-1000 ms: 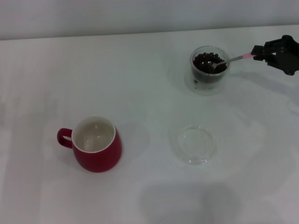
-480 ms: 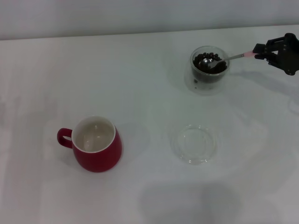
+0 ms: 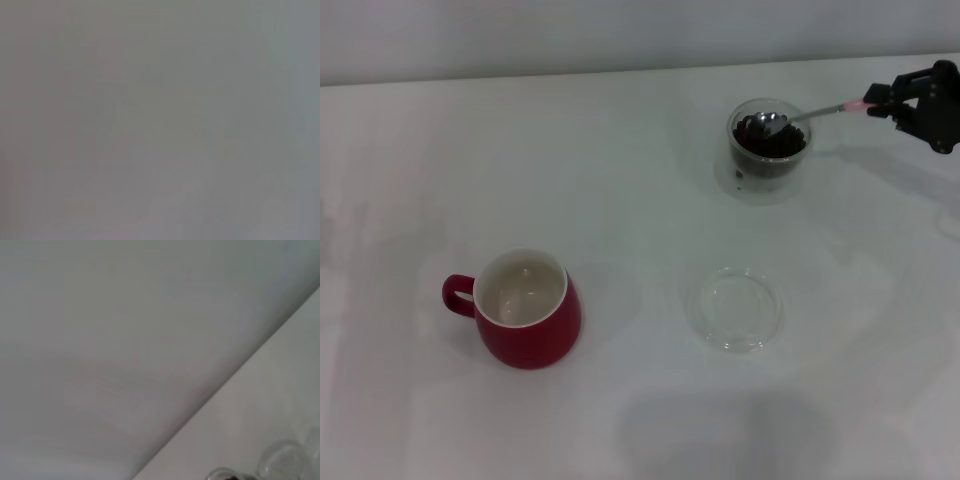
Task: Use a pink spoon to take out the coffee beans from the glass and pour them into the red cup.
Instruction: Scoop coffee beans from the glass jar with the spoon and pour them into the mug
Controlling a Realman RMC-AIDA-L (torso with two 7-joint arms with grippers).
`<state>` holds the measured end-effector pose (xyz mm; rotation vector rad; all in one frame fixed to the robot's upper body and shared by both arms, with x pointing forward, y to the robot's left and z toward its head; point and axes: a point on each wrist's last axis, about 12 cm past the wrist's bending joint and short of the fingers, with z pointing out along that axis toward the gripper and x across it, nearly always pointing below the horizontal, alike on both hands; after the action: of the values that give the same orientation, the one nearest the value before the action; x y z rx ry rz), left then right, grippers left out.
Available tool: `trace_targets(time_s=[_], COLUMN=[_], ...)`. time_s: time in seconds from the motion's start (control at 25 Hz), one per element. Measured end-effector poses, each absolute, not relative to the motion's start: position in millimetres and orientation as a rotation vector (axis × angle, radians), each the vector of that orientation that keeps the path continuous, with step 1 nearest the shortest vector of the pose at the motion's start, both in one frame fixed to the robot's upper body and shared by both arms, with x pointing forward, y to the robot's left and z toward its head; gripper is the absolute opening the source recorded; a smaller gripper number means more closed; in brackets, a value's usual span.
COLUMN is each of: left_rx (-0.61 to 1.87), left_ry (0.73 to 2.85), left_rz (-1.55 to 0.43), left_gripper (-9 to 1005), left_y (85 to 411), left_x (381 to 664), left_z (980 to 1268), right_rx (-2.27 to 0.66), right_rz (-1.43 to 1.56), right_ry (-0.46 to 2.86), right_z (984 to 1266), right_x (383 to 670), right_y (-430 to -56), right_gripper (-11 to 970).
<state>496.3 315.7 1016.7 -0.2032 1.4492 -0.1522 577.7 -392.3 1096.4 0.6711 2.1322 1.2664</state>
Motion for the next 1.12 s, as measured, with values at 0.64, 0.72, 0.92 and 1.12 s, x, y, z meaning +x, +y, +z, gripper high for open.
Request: trace_targets(time_s=[0.64,0.72,0.92,1.12], left_rx=[-0.203,-0.205,-0.206,-0.207], left_ry=[1.446,1.445,1.444,1.445], left_rz=[-0.131,-0.128,-0.128,-0.129], left_gripper=[726,726,726,726], left_y=[321.3,321.8,322.0,321.6], left_x=[498.3,498.3,498.3,497.9], left_z=[1018.1,1018.2,1018.2,1018.0], right_rx=[0.610,0.584,0.500,0.411], right_rz=[1.398,1.429,1.486,1.535], right_ry=[2.161,2.171,2.216,2.274], right_z=[1117.9,1120.8,1123.2,1121.7], right_x=[584.0,584.5,587.5,591.6], right_y=[-389.3,-385.1,-367.1,-341.6], right_gripper=[256,257,259,261])
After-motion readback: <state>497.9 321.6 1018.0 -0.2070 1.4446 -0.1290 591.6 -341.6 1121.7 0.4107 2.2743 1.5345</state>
